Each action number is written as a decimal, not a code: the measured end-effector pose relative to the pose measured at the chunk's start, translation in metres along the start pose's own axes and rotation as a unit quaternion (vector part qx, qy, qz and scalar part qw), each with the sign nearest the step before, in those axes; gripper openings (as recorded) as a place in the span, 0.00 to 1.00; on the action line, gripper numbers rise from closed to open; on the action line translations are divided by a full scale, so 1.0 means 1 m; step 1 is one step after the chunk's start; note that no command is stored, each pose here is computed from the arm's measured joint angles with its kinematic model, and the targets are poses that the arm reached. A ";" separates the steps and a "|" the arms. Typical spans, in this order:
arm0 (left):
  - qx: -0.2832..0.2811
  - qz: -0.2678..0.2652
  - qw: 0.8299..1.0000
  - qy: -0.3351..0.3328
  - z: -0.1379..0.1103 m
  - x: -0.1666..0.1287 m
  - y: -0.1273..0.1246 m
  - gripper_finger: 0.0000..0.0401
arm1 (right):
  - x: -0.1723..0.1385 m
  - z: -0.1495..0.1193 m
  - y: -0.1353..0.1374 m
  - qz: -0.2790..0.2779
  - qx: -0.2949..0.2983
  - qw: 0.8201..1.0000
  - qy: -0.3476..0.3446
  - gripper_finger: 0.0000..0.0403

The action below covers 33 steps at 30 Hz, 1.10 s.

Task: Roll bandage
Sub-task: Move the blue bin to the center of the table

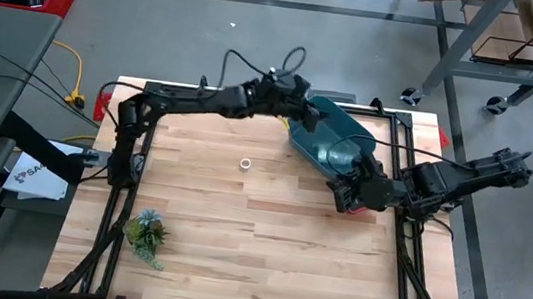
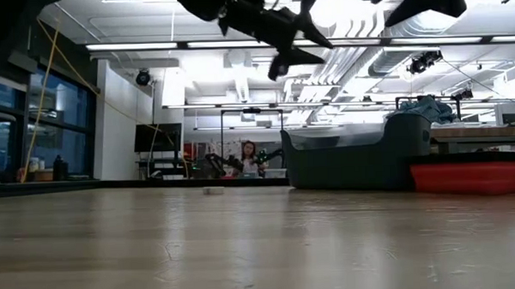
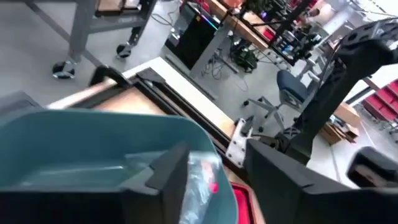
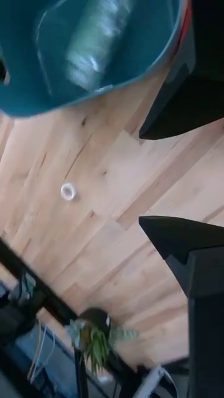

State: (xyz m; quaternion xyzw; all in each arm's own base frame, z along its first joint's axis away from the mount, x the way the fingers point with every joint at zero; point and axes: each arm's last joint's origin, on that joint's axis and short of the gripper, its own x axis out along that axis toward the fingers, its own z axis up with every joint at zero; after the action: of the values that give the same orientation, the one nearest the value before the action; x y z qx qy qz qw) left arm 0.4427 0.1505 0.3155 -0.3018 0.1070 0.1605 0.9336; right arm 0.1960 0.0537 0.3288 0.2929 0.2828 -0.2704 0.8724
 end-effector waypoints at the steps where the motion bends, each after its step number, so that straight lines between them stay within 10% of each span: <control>1: 0.003 0.003 1.000 0.001 0.005 -0.005 0.002 0.41 | 0.000 -0.001 -0.002 -0.010 0.005 1.000 0.001 0.51; 11: 0.110 0.063 0.990 0.062 0.050 -0.107 0.010 0.51 | 0.001 0.002 -0.046 -0.214 0.186 0.958 -0.037 0.46; 17: 0.134 0.033 0.990 -0.002 0.069 -0.191 -0.004 0.47 | 0.011 0.027 -0.065 -0.264 0.197 0.938 -0.105 0.06; 21: 0.178 -0.017 0.982 -0.054 0.077 -0.256 -0.032 0.30 | 0.027 0.055 -0.086 -0.300 0.224 0.918 -0.132 0.01; 25: 0.182 -0.050 0.978 -0.089 0.074 -0.305 -0.051 0.04 | 0.051 0.091 -0.114 -0.298 0.251 0.911 -0.135 0.00; 33: 0.180 -0.160 0.964 -0.117 0.061 -0.377 -0.075 0.01 | 0.099 0.131 -0.201 -0.176 0.331 0.927 0.011 0.00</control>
State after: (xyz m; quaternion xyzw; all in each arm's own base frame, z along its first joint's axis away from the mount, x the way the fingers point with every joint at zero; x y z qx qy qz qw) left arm 0.1272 0.0407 0.5153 -0.1214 -0.0254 0.0218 0.9920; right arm 0.1802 -0.2004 0.2797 0.5138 0.2334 -0.4944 0.6612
